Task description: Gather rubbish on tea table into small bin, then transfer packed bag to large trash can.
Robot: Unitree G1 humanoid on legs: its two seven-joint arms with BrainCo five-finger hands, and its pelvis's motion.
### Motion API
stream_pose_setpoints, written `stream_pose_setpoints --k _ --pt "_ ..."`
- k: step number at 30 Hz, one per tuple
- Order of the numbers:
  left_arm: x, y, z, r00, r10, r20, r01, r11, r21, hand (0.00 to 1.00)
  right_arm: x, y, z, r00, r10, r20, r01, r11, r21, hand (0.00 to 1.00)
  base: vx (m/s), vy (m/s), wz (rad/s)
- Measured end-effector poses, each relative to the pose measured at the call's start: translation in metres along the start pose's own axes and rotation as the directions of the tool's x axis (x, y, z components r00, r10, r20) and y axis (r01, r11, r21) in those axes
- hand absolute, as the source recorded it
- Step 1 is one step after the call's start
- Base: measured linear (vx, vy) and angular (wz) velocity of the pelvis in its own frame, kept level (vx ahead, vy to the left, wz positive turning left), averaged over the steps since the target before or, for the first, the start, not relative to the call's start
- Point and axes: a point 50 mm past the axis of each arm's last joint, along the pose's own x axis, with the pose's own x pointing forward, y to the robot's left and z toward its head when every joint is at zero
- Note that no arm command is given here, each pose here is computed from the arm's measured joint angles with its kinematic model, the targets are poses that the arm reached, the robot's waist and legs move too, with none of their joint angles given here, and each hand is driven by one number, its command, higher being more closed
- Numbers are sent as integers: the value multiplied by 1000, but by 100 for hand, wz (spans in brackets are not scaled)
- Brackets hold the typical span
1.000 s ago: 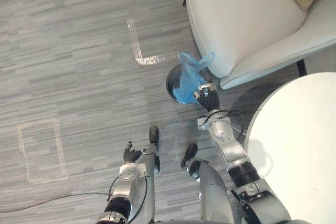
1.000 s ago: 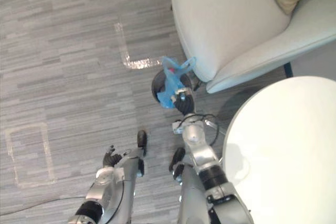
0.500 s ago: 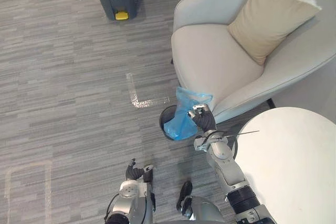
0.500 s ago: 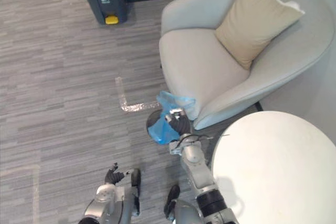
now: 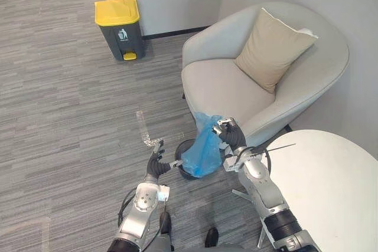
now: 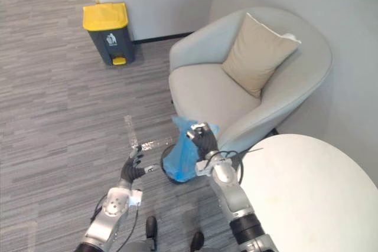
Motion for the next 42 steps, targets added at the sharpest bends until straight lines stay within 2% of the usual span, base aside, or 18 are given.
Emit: stream_pose_setpoints --k 5,14,22,26,30,38,42 --pt "-1 -3 14 997 -29 74 26 999 41 0 0 10 12 996 68 50 -71 996 47 100 -11 15 -12" --pt "4 -29 48 964 -142 227 113 984 135 0 8 34 18 979 190 72 -197 973 117 100 6 17 -10" --pt "3 -42 44 956 -192 224 131 957 261 0 6 52 22 961 257 98 -271 949 162 100 10 10 -5" --pt "4 -38 23 981 -135 136 87 946 312 0 6 66 22 952 285 107 -303 924 233 100 0 0 0" --pt "2 -49 3 995 -94 34 76 933 351 0 -1 94 16 922 377 87 -386 880 277 100 8 3 1" --pt "4 -39 -10 1000 6 -21 2 932 364 0 -1 100 16 922 376 94 -380 830 408 100 0 0 0" --pt "1 -39 -12 999 24 -25 -14 933 360 0 -5 113 26 899 416 138 -431 783 449 100 9 1 0"
